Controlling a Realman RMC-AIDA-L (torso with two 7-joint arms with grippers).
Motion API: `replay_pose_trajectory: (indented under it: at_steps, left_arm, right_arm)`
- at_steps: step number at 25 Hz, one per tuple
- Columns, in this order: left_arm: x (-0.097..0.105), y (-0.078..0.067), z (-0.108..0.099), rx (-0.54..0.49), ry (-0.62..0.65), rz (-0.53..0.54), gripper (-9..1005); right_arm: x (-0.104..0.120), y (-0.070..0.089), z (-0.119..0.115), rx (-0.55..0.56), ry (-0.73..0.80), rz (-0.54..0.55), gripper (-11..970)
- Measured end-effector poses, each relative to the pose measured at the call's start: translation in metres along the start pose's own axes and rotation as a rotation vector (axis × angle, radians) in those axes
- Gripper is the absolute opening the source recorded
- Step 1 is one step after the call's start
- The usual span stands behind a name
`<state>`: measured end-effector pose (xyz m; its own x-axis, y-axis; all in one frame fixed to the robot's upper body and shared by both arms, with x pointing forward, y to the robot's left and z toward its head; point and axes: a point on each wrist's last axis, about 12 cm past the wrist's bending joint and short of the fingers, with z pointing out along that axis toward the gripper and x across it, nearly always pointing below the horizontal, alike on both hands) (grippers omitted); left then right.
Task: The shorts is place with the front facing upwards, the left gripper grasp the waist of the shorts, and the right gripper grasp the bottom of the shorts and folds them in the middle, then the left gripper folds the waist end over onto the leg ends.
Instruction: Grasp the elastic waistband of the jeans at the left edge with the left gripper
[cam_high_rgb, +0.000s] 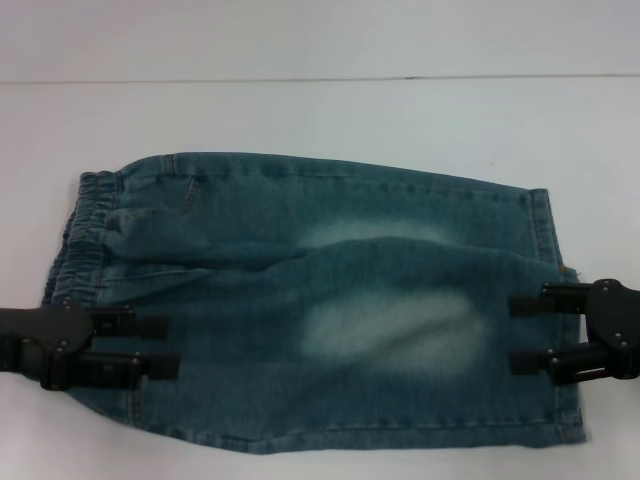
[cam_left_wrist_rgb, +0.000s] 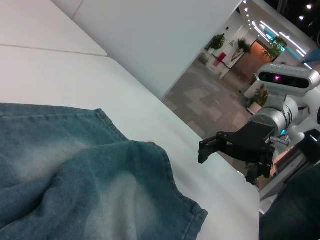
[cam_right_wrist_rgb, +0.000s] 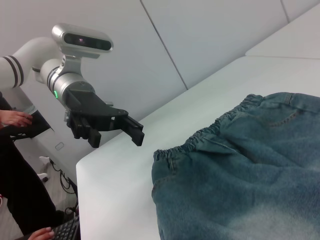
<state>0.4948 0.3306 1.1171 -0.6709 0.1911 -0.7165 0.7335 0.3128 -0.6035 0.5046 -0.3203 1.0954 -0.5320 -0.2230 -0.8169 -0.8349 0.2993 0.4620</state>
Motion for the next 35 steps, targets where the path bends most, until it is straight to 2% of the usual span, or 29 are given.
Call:
replay_pose_trajectory:
  at_steps: [12,15,19,20,21,22,23,25,35]
  left_arm:
    - [0.001,0.002,-0.002,-0.017,0.009,-0.009,798]
    - [0.006,0.006,-0.013,-0.086,0.033,-0.046,794]
    - [0.014,0.01,-0.044,-0.223,0.007,-0.087,790]
    - [0.014,0.01,-0.044,-0.223,0.007,-0.087,789]
    - [0.02,0.011,-0.061,-0.295,-0.003,-0.107,787]
    - [0.02,0.011,-0.061,-0.295,-0.003,-0.107,786]
    - [0.028,0.012,-0.075,-0.355,-0.003,-0.131,785]
    - [0.033,0.013,-0.082,-0.397,0.002,-0.149,783]
    - [0.043,0.028,-0.078,-0.546,0.07,-0.164,772]
  right_arm:
    - [0.0,0.0,0.001,0.001,0.0,0.002,945]
    - [0.001,-0.001,0.001,0.001,0.0,0.003,945]
    - [0.001,-0.001,0.002,0.002,0.0,0.002,944]
    - [0.001,-0.001,0.002,0.001,0.0,0.002,944]
    - [0.001,-0.001,0.002,0.001,0.0,0.002,944]
    - [0.001,0.0,0.002,0.001,0.0,0.002,944]
    - [0.001,0.0,0.002,0.0,-0.001,0.002,944]
    - [0.001,0.0,0.003,-0.001,-0.001,0.002,944]
    - [0.0,-0.001,0.005,-0.006,-0.002,-0.005,945]
